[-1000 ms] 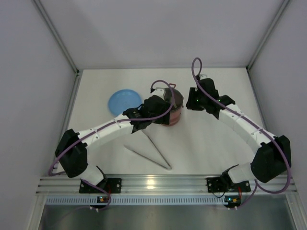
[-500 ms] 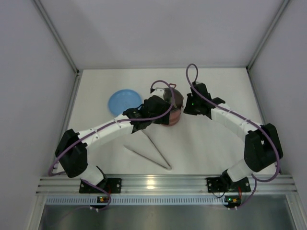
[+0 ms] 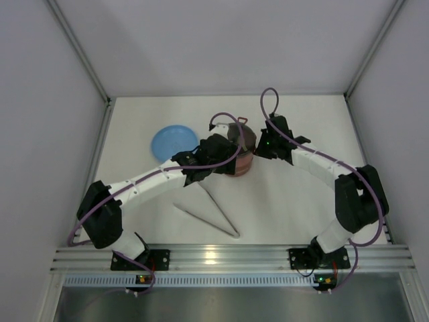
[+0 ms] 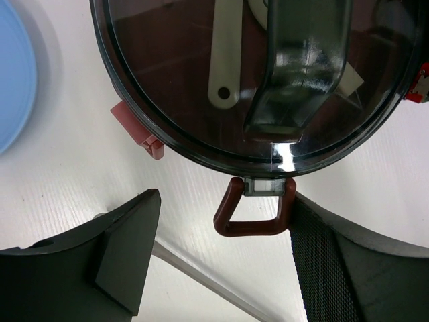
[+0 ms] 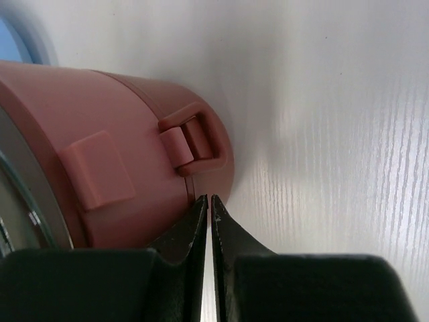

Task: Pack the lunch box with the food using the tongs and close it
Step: Close the fastener on the packing box.

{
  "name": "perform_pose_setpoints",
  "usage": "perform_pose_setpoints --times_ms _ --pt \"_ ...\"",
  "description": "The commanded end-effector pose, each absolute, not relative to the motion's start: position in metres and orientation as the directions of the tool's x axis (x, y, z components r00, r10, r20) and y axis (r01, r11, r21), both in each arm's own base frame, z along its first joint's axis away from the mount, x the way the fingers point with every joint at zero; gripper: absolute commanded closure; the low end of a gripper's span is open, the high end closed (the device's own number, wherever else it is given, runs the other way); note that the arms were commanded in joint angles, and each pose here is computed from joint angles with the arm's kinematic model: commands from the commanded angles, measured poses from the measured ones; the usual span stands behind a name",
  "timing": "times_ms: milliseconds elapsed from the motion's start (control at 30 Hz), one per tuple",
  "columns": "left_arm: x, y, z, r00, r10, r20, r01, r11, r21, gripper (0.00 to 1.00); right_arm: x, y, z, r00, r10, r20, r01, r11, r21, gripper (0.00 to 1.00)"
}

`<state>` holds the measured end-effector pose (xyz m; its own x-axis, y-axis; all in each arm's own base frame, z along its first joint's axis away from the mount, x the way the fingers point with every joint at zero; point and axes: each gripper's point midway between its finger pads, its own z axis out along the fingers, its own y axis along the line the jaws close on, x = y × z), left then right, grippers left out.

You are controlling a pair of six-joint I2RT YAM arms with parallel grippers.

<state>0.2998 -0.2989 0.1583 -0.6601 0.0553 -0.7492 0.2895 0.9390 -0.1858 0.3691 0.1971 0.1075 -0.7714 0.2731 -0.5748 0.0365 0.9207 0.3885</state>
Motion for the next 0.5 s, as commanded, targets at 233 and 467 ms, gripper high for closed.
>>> perform_pose_setpoints --times_ms 233,467 --pt "0.301 -0.292 0.183 -0.624 0.037 -0.781 0.280 0.943 -0.179 0.21 0.392 0.202 0.105 -0.734 0.371 -0.570 0.059 0.870 0.490 0.98" --pt "0.301 -0.289 0.183 -0.623 0.042 -0.781 0.275 0.947 -0.168 0.21 0.398 0.196 0.100 -0.724 0.423 -0.545 0.085 0.839 0.538 1.00"
